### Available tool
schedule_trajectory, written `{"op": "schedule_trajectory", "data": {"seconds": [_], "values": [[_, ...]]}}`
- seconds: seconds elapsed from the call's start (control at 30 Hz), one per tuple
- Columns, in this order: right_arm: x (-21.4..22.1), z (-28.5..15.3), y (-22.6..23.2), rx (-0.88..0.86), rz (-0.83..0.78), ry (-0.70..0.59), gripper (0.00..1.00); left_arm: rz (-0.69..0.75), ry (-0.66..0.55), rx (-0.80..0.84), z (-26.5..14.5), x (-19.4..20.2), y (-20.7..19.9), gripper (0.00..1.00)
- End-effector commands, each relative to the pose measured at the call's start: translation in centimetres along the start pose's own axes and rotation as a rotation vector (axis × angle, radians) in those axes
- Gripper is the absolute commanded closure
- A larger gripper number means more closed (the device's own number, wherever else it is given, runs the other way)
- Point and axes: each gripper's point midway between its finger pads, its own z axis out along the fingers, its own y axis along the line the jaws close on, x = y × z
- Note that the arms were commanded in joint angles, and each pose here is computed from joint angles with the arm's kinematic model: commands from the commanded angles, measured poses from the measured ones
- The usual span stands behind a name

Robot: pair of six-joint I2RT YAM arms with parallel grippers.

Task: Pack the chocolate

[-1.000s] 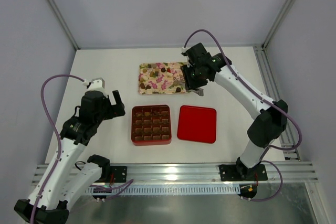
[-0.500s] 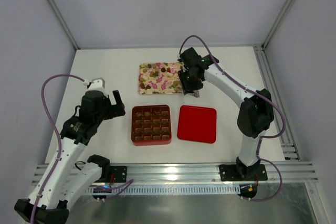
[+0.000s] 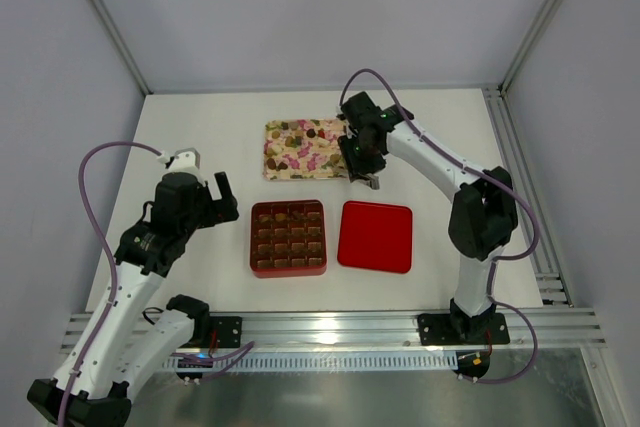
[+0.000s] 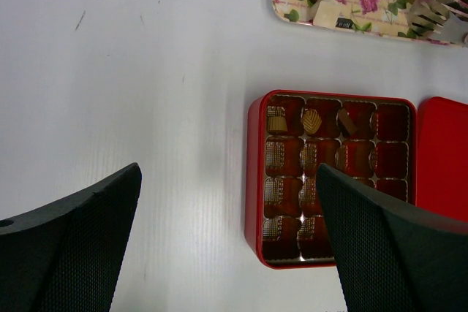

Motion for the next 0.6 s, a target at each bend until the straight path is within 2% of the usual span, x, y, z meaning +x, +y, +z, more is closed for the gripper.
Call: {"op": "schedule_trajectory", "data": {"seconds": [0.0,0.27,0.57], "values": [[-1.6,-0.5,-0.1,-0.001,-0.01,-0.047,0.55,-0.009,-0.042,0.002,-0.1,-1.2,-0.1,0.0],[-1.8,-0.6,-0.1,-0.004,-0.014,-0.051,0.6,-0.009,-0.043,0.003,-0.1,-1.2,-0.2,0.0],[-4.0,-1.2,-1.0,0.003,0.012,-0.089,0.6,-0.009,-0.045,0.0,-0.1,-1.2,-0.1,0.0]]}}
